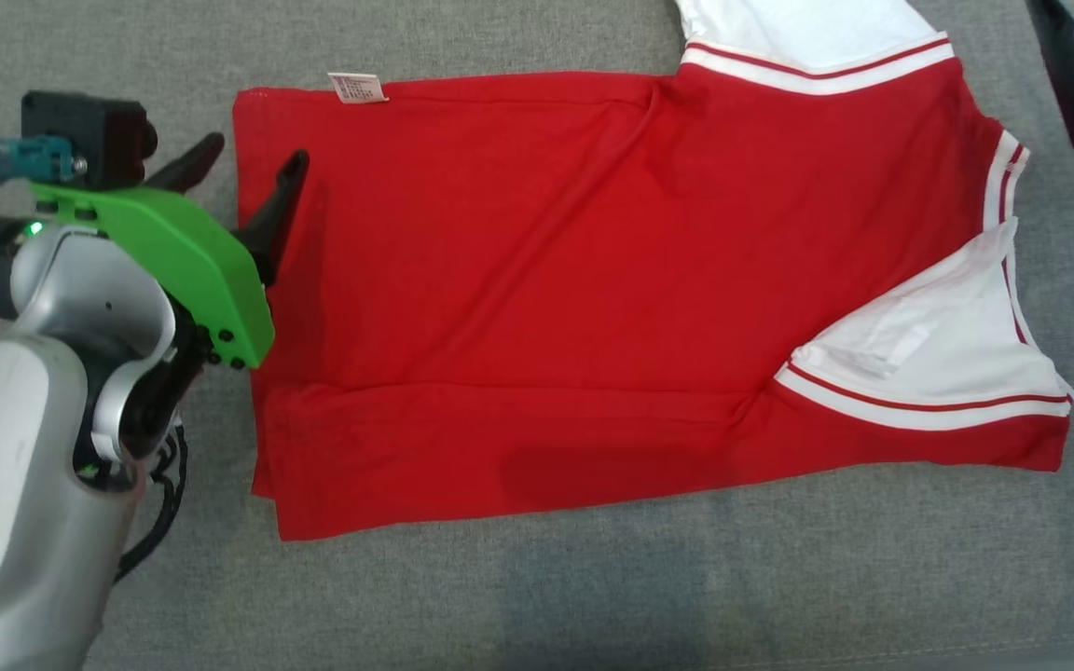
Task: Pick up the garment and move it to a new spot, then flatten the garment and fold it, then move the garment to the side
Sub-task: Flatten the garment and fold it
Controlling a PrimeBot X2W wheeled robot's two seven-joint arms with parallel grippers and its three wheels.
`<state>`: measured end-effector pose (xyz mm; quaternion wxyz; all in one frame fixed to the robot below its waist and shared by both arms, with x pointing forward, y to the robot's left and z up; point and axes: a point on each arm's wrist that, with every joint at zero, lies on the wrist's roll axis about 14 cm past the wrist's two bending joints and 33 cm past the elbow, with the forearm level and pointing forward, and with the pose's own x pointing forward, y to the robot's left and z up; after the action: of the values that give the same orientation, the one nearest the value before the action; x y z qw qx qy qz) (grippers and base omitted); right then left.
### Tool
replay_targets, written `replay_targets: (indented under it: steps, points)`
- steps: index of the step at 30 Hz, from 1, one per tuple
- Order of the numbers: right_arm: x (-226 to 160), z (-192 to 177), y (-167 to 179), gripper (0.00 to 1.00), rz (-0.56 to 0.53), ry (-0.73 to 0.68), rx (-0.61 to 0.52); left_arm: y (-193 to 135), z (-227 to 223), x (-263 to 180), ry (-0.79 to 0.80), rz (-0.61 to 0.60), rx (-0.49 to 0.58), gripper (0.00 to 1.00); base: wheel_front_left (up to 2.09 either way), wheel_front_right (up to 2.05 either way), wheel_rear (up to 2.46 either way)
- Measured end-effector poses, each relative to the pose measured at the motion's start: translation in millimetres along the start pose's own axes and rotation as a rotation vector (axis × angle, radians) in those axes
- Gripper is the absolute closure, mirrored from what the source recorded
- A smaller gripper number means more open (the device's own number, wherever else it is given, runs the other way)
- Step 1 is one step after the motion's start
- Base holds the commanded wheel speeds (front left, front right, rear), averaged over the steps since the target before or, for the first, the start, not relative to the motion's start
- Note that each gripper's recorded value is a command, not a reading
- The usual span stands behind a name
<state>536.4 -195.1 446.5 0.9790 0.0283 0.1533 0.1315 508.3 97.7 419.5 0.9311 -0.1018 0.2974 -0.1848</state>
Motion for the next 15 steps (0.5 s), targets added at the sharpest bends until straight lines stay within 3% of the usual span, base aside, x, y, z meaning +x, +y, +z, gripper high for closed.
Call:
replay_targets:
  steps: [8,15]
  points:
    - [45.2,-6.2,-2.5,0.00,0.023,0.030,-0.048,5.4,-11.6,41.0,0.059,-0.009,-0.039,0.00,0.00,0.00,0.00]
    - [73.4,-49.6,2.7,0.00,0.039,0.114,-0.027,19.1,-22.5,63.7,0.081,0.011,-0.042,0.00,0.00,0.00,0.00]
